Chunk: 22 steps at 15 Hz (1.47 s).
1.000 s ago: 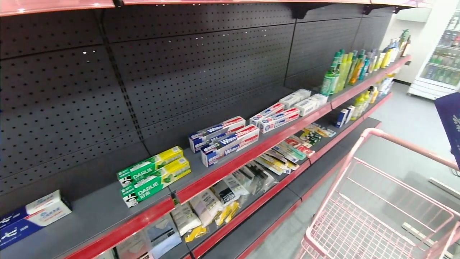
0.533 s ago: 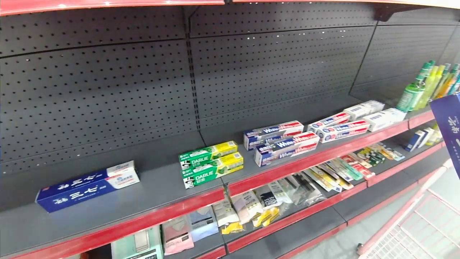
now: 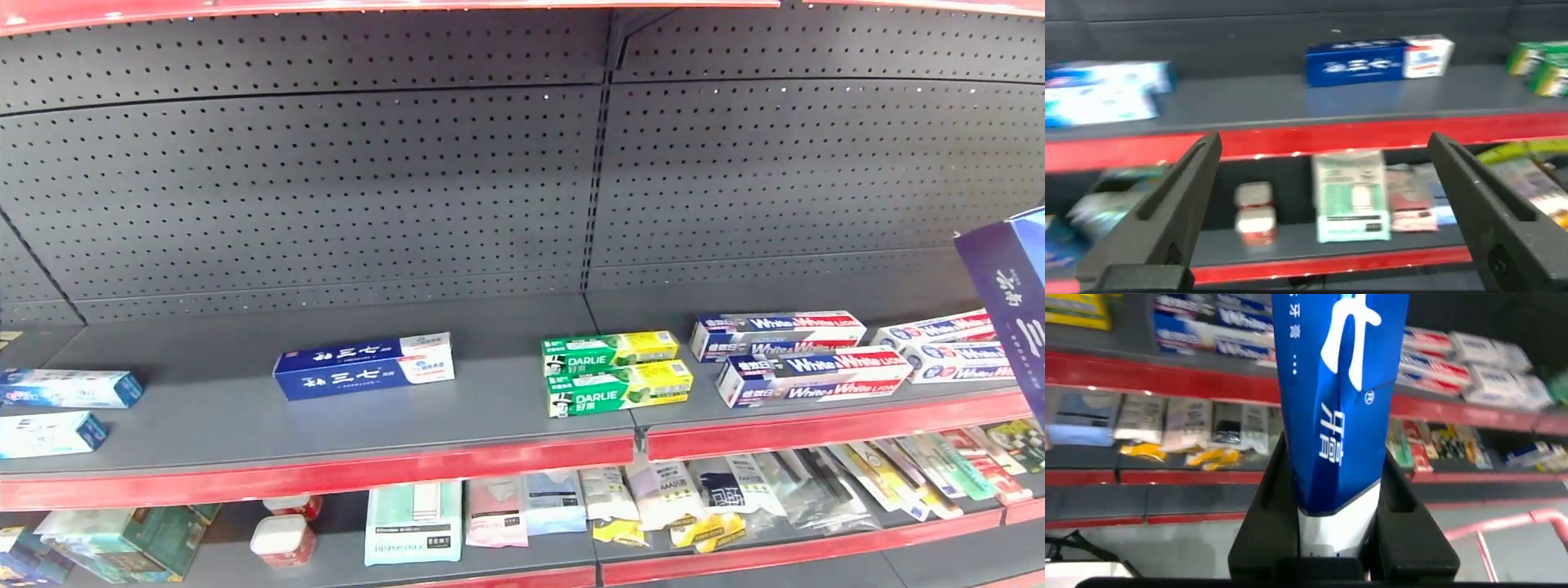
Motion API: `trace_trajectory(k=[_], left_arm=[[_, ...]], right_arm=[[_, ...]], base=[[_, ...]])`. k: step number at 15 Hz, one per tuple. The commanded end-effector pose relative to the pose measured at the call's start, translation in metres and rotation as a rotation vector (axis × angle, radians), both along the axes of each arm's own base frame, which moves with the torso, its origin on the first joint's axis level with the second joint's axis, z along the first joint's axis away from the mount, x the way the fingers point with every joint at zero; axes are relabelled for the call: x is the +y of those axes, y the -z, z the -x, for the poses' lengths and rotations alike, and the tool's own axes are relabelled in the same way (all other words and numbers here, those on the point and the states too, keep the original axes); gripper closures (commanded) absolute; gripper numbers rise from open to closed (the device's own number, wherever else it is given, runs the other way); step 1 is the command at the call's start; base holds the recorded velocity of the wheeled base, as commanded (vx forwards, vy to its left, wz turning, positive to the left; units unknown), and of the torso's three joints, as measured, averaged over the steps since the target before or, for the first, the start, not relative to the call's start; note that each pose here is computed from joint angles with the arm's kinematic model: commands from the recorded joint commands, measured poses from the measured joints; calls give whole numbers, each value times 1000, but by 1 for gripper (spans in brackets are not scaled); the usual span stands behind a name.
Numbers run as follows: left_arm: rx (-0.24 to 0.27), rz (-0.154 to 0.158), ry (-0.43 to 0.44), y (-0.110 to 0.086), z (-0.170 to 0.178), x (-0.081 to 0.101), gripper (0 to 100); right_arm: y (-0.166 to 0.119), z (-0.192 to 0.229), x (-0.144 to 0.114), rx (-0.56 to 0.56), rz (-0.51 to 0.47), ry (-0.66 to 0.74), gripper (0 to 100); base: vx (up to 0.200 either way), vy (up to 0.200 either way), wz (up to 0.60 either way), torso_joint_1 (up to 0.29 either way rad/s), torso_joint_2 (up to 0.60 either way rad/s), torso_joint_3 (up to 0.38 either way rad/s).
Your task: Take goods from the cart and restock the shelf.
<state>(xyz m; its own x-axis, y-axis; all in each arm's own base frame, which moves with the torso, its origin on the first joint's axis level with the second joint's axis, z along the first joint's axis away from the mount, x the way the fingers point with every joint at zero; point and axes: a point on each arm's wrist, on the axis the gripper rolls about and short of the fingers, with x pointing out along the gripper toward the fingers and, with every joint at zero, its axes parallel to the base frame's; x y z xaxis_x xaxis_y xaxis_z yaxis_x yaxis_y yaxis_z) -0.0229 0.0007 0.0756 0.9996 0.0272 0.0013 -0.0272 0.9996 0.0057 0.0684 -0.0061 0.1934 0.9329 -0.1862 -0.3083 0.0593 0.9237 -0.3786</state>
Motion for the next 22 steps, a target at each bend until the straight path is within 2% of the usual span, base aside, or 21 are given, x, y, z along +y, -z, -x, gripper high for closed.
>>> trace_trajectory(k=[1, 6, 8, 10, 14, 15, 16, 17, 18, 19, 20, 21, 22], left_arm=[[1, 0, 0, 0, 0, 0, 0], [1, 1, 0, 0, 0, 0, 0], [0, -2, 0, 0, 0, 0, 0], [4, -2, 1, 0, 0, 0, 0], [3, -11, 33, -1, 0, -1, 0], [-31, -7, 35, -27, 3, -1, 0], [-1, 52, 30, -87, -11, -1, 0], [13, 118, 26, -106, -20, -1, 0], [65, 178, 9, -124, -40, 0, 0], [125, 162, -1, -126, -56, 0, 0], [222, 137, -48, -126, -82, 1, 0], [292, 135, -104, -123, -107, 3, 0], [319, 132, -113, -119, -135, 4, 0]], right_arm=[[0, 0, 0, 1, 0, 2, 100], [5, 3, 2, 4, -28, -56, 100], [7, 6, 4, -33, -69, -135, 100], [5, 8, 7, -76, -157, -254, 100], [10, 16, 8, -87, -180, -261, 100], [9, 16, 8, -92, -195, -257, 100], [8, 17, 8, -97, -204, -254, 100], [8, 16, 8, -97, -207, -253, 100], [8, 15, 8, -94, -209, -253, 100], [8, 15, 8, -91, -209, -251, 100], [6, 14, 7, -95, -202, -240, 100], [3, 13, 7, -98, -200, -236, 100], [1, 10, 7, -96, -199, -230, 100]], base=[[0, 0, 0, 0, 0, 0], [0, 0, 0, 0, 0, 0], [0, 0, 0, 0, 0, 0], [0, 0, 0, 0, 0, 0], [0, 0, 0, 0, 0, 0], [0, 0, 0, 0, 0, 0], [0, 0, 0, 0, 0, 0], [0, 0, 0, 0, 0, 0], [0, 0, 0, 0, 0, 0], [0, 0, 0, 0, 0, 0], [0, 0, 0, 0, 0, 0], [0, 0, 0, 0, 0, 0], [0, 0, 0, 0, 0, 0]])
